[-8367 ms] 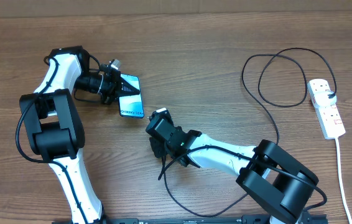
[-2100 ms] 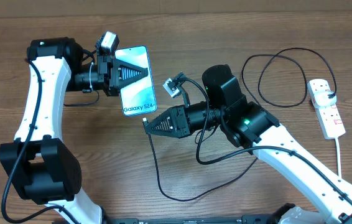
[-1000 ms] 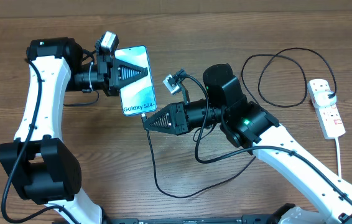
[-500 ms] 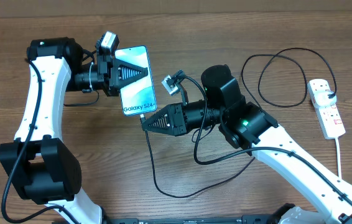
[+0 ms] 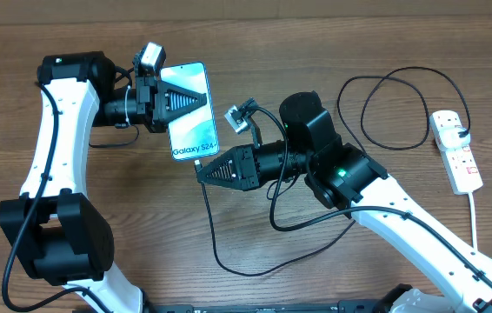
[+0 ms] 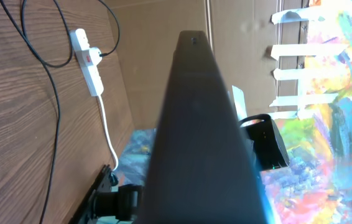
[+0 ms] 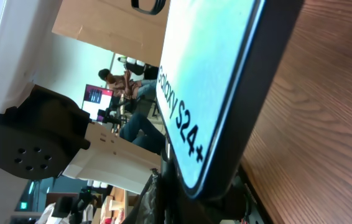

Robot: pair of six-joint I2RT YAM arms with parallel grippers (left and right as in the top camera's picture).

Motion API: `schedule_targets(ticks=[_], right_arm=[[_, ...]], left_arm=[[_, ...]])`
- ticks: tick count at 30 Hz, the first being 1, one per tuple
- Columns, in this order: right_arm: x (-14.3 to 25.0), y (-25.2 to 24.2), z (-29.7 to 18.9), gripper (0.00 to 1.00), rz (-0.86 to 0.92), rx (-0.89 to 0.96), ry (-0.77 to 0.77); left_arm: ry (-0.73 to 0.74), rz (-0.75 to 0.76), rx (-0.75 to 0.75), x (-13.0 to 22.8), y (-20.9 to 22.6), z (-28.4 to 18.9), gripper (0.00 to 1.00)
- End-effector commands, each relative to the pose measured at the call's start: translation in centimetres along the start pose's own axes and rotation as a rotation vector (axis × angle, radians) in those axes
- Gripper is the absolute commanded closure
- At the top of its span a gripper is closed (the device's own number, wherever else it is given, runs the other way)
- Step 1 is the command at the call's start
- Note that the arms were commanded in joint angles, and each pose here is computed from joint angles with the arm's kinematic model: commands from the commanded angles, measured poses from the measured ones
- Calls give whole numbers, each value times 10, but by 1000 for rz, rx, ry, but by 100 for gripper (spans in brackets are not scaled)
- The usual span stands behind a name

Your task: Plug charger to phone and switch on socket

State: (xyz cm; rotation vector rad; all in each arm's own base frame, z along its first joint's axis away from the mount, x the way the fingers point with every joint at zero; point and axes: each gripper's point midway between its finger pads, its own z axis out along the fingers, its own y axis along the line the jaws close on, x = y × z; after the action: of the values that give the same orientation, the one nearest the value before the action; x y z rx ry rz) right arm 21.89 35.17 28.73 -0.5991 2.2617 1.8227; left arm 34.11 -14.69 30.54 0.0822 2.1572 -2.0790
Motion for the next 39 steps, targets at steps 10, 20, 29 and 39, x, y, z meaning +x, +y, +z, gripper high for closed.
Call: schedule_targets(ticks=[10, 20, 29, 39], right_arm=[[-8, 10, -2, 96, -31, 0, -31], [-10, 8, -2, 96, -30, 12, -44], [-7, 11, -2, 96, -30, -4, -26], [-8, 10, -2, 96, -31, 2, -33]], left_arm=[[-20, -22, 39, -3, -9, -1, 96], [-19, -20, 38, -3, -9, -1, 96], [-18, -9, 35, -4, -8, -1, 96], [-13, -9, 21, -3, -5, -1, 96]])
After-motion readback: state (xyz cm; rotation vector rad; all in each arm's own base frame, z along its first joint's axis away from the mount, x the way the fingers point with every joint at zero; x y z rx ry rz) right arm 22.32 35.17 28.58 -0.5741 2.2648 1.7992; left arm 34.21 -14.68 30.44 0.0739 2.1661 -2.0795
